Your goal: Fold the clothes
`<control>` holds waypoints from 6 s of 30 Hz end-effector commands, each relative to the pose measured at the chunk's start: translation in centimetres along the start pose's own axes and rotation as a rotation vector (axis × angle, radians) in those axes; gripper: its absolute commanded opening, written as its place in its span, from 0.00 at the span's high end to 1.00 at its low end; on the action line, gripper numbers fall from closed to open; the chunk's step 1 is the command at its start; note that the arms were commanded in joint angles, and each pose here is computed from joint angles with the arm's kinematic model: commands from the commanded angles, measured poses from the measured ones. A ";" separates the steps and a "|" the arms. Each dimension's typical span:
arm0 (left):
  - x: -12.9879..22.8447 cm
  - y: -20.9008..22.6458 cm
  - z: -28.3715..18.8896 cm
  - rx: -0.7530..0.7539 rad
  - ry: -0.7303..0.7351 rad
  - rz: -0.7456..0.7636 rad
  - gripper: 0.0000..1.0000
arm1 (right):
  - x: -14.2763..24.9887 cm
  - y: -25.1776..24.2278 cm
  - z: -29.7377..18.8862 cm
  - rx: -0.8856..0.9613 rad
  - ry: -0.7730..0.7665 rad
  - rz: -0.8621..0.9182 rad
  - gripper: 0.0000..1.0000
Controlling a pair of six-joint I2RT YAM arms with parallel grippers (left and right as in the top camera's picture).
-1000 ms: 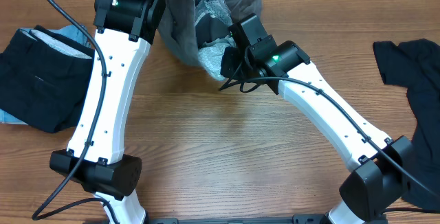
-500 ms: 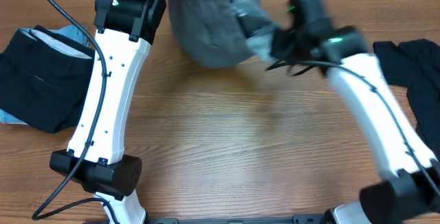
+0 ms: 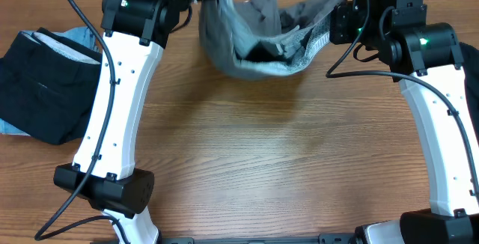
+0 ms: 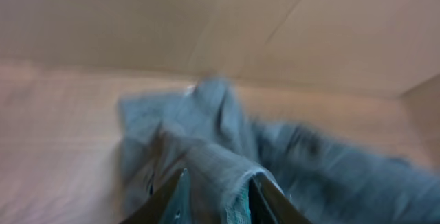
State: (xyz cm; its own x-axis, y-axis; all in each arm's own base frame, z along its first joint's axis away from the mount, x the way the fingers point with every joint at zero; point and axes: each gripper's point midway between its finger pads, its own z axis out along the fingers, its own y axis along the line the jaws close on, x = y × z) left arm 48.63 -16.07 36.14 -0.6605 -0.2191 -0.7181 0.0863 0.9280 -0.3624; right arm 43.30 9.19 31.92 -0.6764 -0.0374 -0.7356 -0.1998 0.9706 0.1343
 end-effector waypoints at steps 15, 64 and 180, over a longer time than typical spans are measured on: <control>17.3 0.3 -0.7 0.178 0.681 0.163 0.38 | 0.5 -1.5 1.0 0.053 0.042 -0.100 0.96; 35.6 -7.0 3.0 -0.220 0.559 0.706 0.29 | 0.2 -1.5 1.0 0.057 0.028 -0.101 0.96; 7.0 8.5 8.5 -0.280 0.263 0.010 0.96 | 14.2 -7.7 11.2 -0.162 0.568 0.298 0.66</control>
State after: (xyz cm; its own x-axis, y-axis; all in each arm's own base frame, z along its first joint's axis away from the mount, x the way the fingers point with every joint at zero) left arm 50.88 -11.92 23.28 -0.8342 -0.1623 -0.5270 -0.0868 0.9824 -0.1652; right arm 43.04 3.94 13.21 -0.9792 0.0405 -0.1990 -0.0454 0.9114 0.4090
